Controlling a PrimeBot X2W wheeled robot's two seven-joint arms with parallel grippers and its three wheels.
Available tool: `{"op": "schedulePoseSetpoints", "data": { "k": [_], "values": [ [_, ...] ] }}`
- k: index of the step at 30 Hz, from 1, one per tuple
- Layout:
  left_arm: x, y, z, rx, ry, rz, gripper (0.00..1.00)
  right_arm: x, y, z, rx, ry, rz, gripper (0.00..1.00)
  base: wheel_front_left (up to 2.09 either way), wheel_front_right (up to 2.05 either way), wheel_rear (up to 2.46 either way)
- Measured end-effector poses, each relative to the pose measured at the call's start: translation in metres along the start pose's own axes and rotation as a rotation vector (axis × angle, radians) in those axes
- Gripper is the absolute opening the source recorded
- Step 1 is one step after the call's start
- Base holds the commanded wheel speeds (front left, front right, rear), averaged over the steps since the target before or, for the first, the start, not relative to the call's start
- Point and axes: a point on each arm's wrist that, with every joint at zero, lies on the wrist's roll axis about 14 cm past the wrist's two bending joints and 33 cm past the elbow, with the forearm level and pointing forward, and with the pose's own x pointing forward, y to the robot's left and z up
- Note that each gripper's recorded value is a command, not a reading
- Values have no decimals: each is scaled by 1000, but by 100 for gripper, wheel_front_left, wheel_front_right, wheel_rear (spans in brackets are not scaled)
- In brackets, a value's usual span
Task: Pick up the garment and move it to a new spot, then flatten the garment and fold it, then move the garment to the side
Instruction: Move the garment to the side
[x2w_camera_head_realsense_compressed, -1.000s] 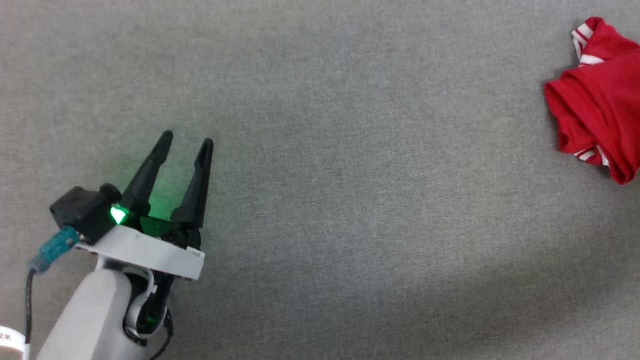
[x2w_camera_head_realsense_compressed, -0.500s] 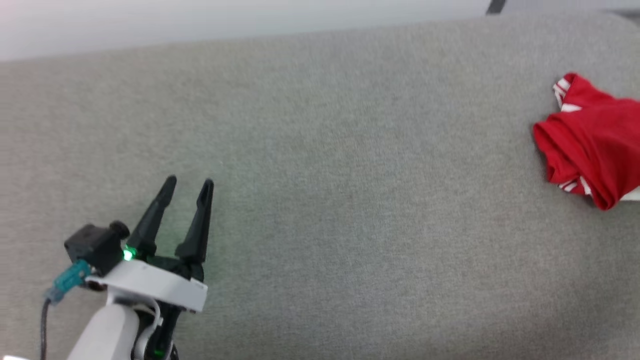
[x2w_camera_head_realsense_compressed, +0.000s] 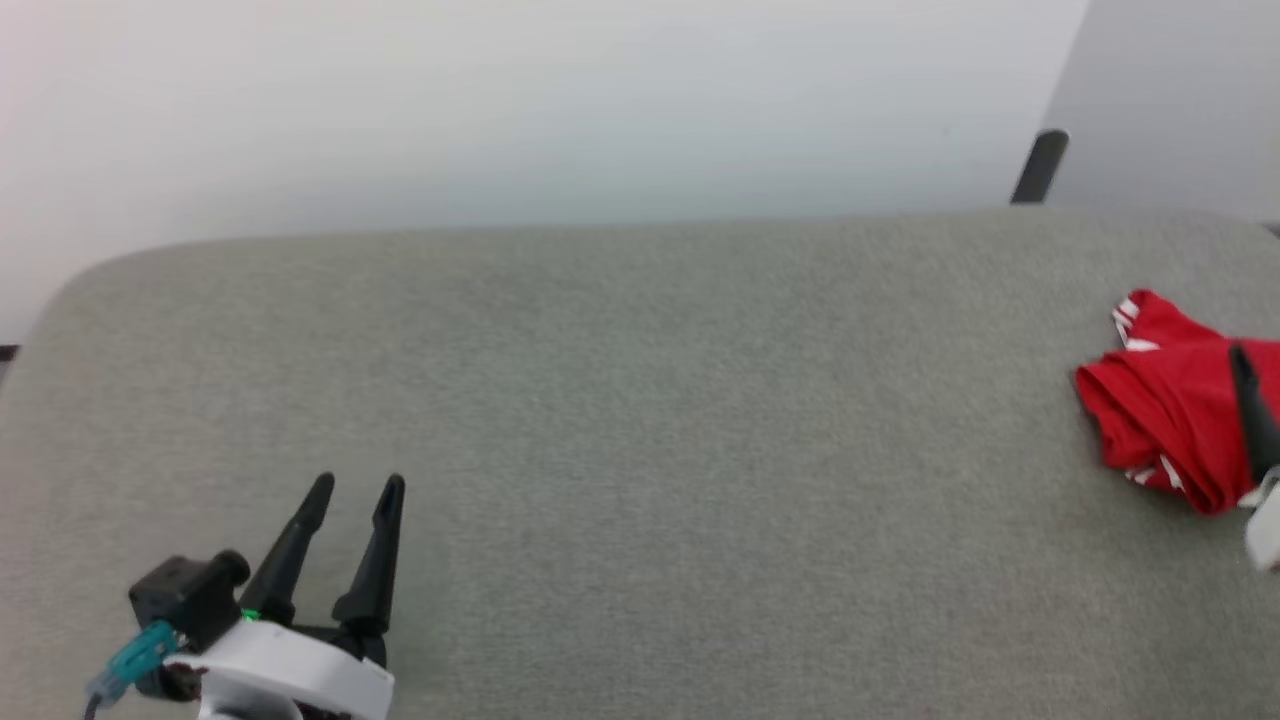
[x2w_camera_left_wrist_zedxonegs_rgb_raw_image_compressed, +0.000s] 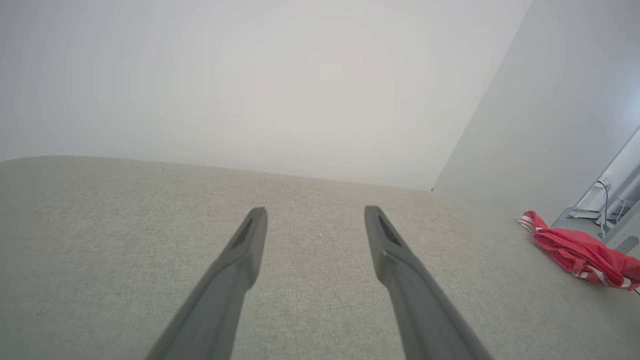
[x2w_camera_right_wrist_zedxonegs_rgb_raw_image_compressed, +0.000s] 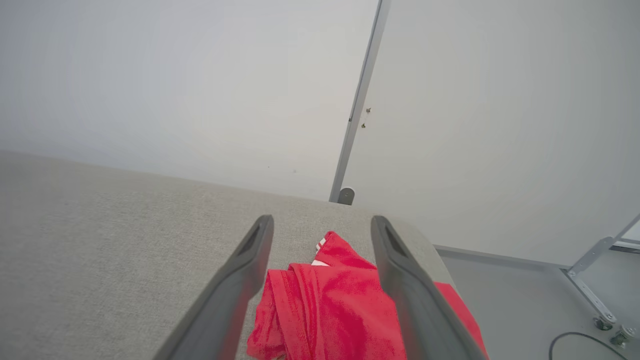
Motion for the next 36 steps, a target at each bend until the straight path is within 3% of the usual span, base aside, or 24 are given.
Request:
{"op": "schedulePoseSetpoints", "data": {
  "k": [9,15,25,36],
  "values": [
    [-43,25,24,35,-66,98,100,-38,64,8,78,-121,62,100,0,0,0],
    [-65,35,29,37,-90,151,100,-59,84,7,138,-145,64,100,0,0,0],
    [-88,47,35,77,-108,203,100,-88,108,1,191,-139,61,100,0,0,0],
    [-94,49,40,120,-120,216,100,-95,118,0,199,-131,72,100,0,0,0]
  ]
}}
